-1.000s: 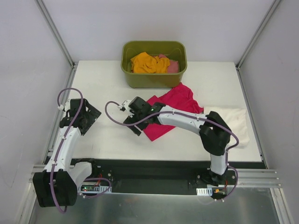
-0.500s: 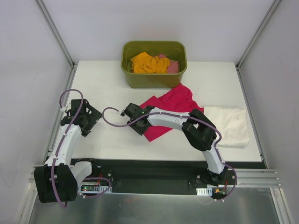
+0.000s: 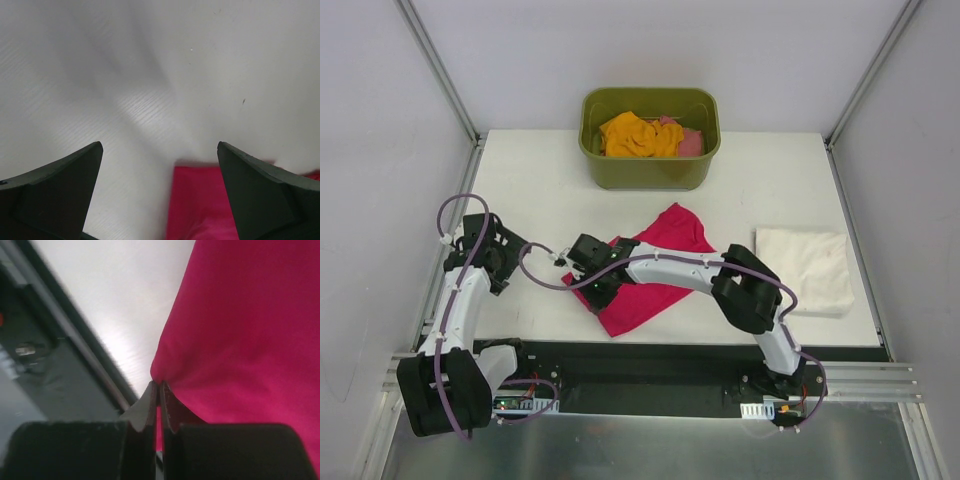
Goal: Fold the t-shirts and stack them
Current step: Grab one side of the 2/3 rectangular tshirt with right arm, then fold the long partially folded tshirt into a neat square, then smooth out wrinkles on the folded tshirt
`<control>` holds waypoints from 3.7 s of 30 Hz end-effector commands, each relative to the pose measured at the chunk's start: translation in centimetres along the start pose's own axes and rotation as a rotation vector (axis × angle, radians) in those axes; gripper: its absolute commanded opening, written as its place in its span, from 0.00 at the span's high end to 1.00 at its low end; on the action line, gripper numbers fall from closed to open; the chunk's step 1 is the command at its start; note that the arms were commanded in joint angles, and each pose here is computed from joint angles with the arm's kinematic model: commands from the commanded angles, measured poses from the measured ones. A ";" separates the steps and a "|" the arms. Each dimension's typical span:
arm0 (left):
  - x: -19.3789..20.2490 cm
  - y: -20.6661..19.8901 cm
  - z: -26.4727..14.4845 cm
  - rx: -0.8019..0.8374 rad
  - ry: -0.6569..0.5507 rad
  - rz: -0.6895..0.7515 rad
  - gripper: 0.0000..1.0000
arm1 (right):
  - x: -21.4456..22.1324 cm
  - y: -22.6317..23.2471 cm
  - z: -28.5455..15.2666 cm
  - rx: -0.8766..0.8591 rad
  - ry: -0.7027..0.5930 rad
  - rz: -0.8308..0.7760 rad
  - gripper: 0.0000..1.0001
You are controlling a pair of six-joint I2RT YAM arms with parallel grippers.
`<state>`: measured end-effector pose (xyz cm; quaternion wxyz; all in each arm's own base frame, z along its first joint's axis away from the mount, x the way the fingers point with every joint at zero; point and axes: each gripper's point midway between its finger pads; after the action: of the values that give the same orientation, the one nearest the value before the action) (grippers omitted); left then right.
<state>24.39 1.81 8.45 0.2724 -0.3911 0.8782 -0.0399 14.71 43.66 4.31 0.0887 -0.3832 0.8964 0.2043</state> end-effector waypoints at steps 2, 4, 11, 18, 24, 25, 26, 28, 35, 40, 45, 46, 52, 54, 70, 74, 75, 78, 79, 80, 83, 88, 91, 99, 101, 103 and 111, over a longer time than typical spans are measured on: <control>-1.4 -0.1 -0.4 0.008 -0.015 -0.056 0.01 | -5.5 9.4 -9.7 -0.398 -0.164 0.029 0.99; -1.7 -0.1 -0.4 0.009 -0.022 -0.066 0.01 | -6.0 9.6 -11.5 -0.424 -0.187 0.045 0.99; -2.3 -0.3 -0.8 0.019 -0.035 -0.066 0.01 | -6.9 4.9 -14.9 -0.413 -0.271 0.209 0.99; -2.6 -1.1 -1.1 0.058 -0.042 -0.062 0.01 | -6.3 -0.1 -17.2 -0.366 -0.369 0.318 0.99; -2.5 -1.6 -0.7 0.079 -0.027 -0.060 0.01 | -4.7 -3.2 -18.1 -0.295 -0.411 0.343 0.99; -2.6 -1.7 -0.6 0.082 -0.023 -0.058 0.01 | -4.6 -4.0 -18.5 -0.281 -0.427 0.350 0.99; -2.5 -1.8 -0.5 0.087 -0.019 -0.057 0.01 | -3.9 -4.7 -18.3 -0.259 -0.415 0.357 0.99; -2.4 -2.0 -0.3 0.097 -0.008 -0.053 0.01 | -3.8 -6.0 -18.9 -0.220 -0.446 0.340 0.99; -2.1 -3.0 0.0 0.144 0.022 -0.045 0.01 | -1.9 -9.2 -19.1 -0.112 -0.417 0.320 0.96; -1.5 -4.3 -0.2 0.196 0.044 -0.016 0.01 | 0.5 -13.0 -16.2 -0.052 -0.294 0.442 0.92; 0.1 -7.0 -1.1 0.262 0.072 0.079 0.01 | 3.4 -16.7 -13.5 0.043 -0.164 0.610 0.75; 0.2 -7.5 -1.3 0.274 0.072 0.101 0.01 | 3.9 -17.8 -13.7 0.098 -0.150 0.633 0.69; 3.8 -12.1 -2.5 0.399 0.176 0.279 0.01 | 4.1 -19.3 -15.4 0.213 -0.165 0.637 0.44; 5.0 -13.2 -2.7 0.438 0.221 0.312 0.01 | 4.0 -18.2 -16.2 0.166 -0.193 0.623 0.36; 15.4 -18.2 -2.6 0.669 0.513 0.454 0.01 | 4.8 -8.3 -11.2 -0.328 -0.205 0.578 0.03; 18.0 -16.6 -1.5 0.625 0.582 0.453 0.01 | 5.8 -10.7 -8.6 -0.242 -0.144 0.642 0.03; 18.8 -15.8 -1.2 0.604 0.602 0.450 0.01 | 6.0 -11.8 -8.3 -0.208 -0.136 0.651 0.03; 21.2 -14.4 -1.4 0.572 0.631 0.480 0.01 | 6.5 -14.5 -7.6 -0.136 -0.114 0.694 0.03; 22.1 -14.1 -1.7 0.567 0.643 0.498 0.01 | 7.1 -15.1 -7.6 -0.114 -0.093 0.677 0.03; 22.6 -13.9 -2.1 0.570 0.652 0.502 0.01 | 7.3 -15.7 -7.3 -0.092 -0.080 0.670 0.03; 24.3 -12.9 -3.2 0.556 0.678 0.497 0.01 | 6.9 -18.2 -8.0 0.007 -0.088 0.605 0.03; 23.9 -13.9 -6.4 0.661 0.567 0.543 0.01 | 4.5 -22.8 -10.6 0.132 -0.142 0.539 0.03; 21.3 -14.5 -7.1 0.675 0.421 0.552 0.01 | 3.4 -22.0 -13.4 0.121 -0.208 0.470 0.03; 14.8 -18.9 -6.6 0.650 0.214 0.617 0.04 | 4.3 -21.2 -17.3 0.139 -0.344 0.554 0.03; 14.2 -20.7 -5.9 0.656 0.251 0.624 0.11 | 4.2 -21.2 -17.7 0.121 -0.366 0.574 0.03; 14.3 -22.2 -5.7 0.692 0.297 0.663 0.21 | 4.1 -21.3 -17.7 0.093 -0.380 0.597 0.03; 15.0 -26.6 -0.4 0.654 0.378 0.944 0.34 | 4.3 -22.9 -16.7 0.038 -0.346 0.658 0.05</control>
<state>33.35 -26.70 11.00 0.2365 0.0595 0.9327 -0.2659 27.76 19.05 11.45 0.1920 -0.0428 0.9506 0.2402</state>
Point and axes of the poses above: each gripper's point midway between its finger pads, its own z axis out along the fingers, its own y axis along the line the jaws close on, x = y × z, and after that the axes turned 11 degrees about z, right-handed
